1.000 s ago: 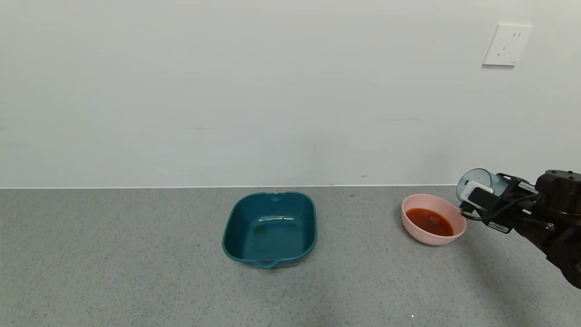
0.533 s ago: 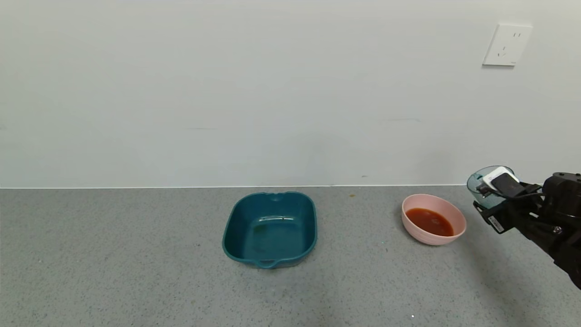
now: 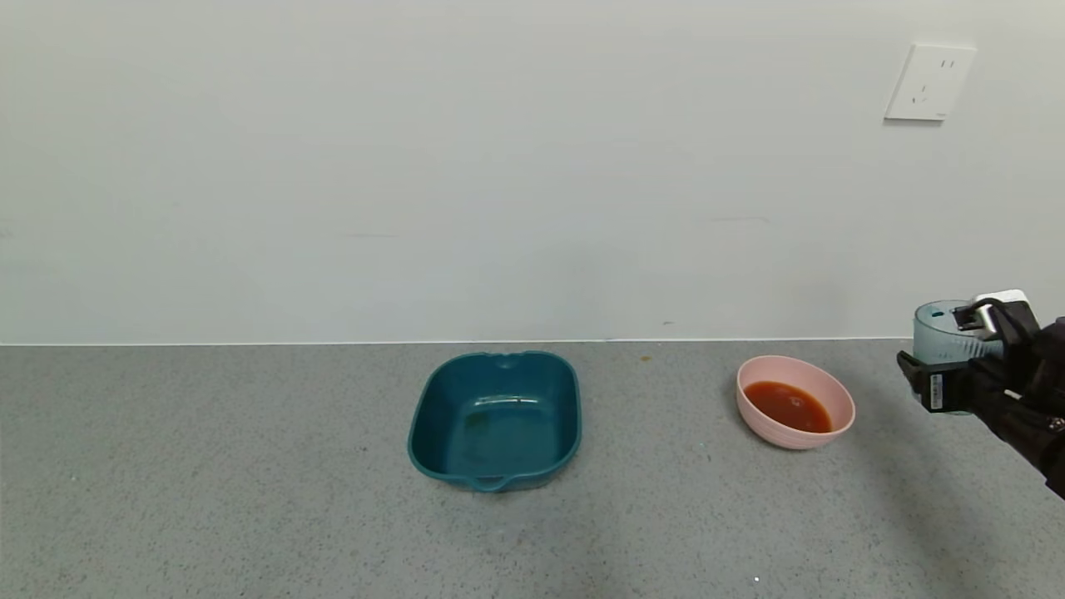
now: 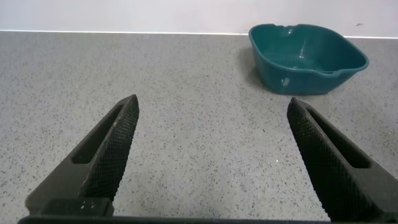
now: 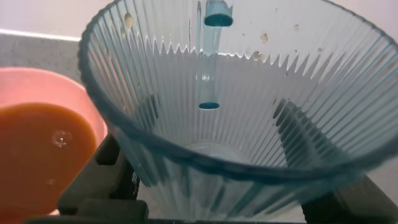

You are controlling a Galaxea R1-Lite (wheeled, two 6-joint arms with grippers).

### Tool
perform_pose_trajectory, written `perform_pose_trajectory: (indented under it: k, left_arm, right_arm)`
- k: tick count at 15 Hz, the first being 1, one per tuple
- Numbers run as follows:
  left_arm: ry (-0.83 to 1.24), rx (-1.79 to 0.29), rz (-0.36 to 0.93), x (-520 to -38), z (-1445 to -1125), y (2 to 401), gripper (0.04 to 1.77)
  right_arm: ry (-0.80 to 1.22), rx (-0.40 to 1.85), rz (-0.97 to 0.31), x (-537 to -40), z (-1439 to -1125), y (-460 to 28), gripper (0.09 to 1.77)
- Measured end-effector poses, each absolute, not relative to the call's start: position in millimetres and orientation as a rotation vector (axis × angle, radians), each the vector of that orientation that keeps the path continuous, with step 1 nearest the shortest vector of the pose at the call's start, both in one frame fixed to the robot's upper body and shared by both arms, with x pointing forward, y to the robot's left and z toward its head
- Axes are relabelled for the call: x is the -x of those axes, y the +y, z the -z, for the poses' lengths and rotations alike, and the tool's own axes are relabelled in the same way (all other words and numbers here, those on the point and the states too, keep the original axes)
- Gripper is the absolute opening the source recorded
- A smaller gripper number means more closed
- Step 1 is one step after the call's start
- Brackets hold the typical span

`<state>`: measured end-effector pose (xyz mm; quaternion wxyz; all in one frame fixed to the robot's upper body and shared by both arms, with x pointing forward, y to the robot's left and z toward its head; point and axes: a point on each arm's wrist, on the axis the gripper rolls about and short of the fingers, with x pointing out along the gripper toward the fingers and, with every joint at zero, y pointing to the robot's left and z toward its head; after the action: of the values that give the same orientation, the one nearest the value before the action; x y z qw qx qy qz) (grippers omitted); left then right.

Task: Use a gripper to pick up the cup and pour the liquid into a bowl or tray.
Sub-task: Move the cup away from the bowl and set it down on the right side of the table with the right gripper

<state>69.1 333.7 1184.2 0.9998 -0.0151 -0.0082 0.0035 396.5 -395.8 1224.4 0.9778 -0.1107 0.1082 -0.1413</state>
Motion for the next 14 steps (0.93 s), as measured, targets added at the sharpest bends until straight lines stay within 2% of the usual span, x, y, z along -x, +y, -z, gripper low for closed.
perform_pose_trajectory:
  k: [3,6,14]
  left_arm:
    - [-0.016,0.03,-0.007,-69.1,-1184.2,333.7,1.72]
    - [-0.016,0.03,-0.007,-69.1,-1184.2,333.7,1.72]
    - [-0.016,0.03,-0.007,-69.1,-1184.2,333.7,1.72]
  right_arm:
    - [0.199,0.085,0.292,-395.2,-1224.0,-394.6,1.39]
    - [0.199,-0.004,0.246,-394.4,-1220.9,-394.4,1.39]
    - [0.17,0.007,0.257,-413.2,-1189.7,-415.6,1.39]
